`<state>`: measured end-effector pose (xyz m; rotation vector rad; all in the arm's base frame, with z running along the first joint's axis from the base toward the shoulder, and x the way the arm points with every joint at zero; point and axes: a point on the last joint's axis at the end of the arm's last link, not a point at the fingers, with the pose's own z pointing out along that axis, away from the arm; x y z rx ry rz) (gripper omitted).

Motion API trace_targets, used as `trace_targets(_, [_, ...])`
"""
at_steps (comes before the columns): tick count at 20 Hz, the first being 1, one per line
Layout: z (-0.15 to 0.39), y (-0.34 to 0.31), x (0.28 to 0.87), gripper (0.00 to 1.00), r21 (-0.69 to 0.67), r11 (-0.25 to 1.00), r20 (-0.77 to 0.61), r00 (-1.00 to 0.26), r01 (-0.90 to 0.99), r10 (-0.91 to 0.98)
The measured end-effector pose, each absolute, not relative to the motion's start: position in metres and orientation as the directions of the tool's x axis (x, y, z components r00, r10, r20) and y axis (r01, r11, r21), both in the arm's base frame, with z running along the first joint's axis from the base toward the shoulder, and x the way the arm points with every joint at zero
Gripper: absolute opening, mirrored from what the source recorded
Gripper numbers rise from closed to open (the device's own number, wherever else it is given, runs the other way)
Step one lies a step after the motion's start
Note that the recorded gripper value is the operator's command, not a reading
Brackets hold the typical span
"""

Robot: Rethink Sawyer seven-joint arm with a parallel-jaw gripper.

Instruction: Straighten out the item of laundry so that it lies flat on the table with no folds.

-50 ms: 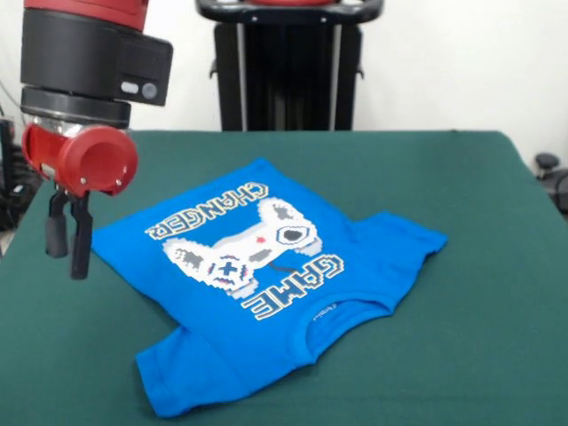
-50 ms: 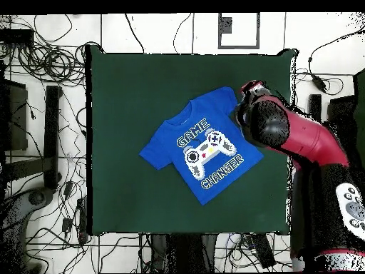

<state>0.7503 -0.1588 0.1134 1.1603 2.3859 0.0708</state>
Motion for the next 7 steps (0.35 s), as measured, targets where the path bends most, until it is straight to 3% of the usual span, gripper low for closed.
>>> trace_targets(7, [0.131, -0.162, 0.753, 1.00, 0.248, 0.656, -0.431, -0.526, 0.713, 0.733])
